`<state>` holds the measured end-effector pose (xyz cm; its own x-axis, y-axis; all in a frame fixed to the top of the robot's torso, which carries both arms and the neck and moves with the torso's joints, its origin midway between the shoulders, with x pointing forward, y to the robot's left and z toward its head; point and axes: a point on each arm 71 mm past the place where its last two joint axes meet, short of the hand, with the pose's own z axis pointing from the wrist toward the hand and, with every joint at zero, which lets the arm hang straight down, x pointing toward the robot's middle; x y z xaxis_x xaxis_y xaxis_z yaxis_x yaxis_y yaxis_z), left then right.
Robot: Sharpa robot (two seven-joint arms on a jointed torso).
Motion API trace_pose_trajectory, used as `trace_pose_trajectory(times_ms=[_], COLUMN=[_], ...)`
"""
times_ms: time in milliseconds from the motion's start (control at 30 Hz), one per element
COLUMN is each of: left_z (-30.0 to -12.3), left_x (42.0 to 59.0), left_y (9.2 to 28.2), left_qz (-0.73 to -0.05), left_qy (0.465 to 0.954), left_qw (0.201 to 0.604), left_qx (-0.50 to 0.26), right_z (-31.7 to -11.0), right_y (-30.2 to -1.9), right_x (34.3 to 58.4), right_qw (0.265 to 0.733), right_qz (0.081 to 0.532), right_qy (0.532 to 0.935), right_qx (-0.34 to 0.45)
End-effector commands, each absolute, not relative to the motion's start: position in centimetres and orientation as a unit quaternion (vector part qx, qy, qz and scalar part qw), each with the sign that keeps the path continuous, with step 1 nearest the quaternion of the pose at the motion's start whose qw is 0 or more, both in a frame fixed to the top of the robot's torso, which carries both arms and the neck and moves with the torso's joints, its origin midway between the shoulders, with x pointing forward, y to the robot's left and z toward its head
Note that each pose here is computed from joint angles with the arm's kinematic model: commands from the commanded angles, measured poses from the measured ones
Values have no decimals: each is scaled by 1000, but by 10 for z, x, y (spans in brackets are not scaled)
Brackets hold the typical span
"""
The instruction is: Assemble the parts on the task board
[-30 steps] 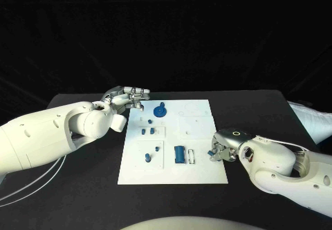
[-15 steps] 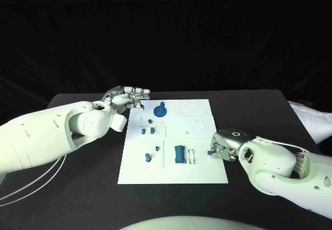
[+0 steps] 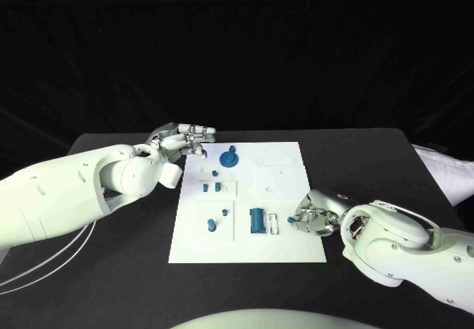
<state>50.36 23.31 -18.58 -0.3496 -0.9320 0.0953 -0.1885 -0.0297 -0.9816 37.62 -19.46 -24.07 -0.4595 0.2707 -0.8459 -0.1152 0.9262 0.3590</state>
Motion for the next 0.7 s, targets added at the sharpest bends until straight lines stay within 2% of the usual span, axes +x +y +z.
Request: trace_pose_trajectory(times_ms=[33, 700], left_z=[-185, -185], left_x=[503, 503], left_y=[230, 228], left_qz=[-558, -559], left_qy=[611, 613], left_qw=[331, 329], left_qx=[-453, -452], right_z=[-240, -248], right_y=[-193, -172], right_x=[376, 382], right_qw=[502, 471], right_qz=[207, 215], right_qy=[833, 849], right_qx=[108, 104])
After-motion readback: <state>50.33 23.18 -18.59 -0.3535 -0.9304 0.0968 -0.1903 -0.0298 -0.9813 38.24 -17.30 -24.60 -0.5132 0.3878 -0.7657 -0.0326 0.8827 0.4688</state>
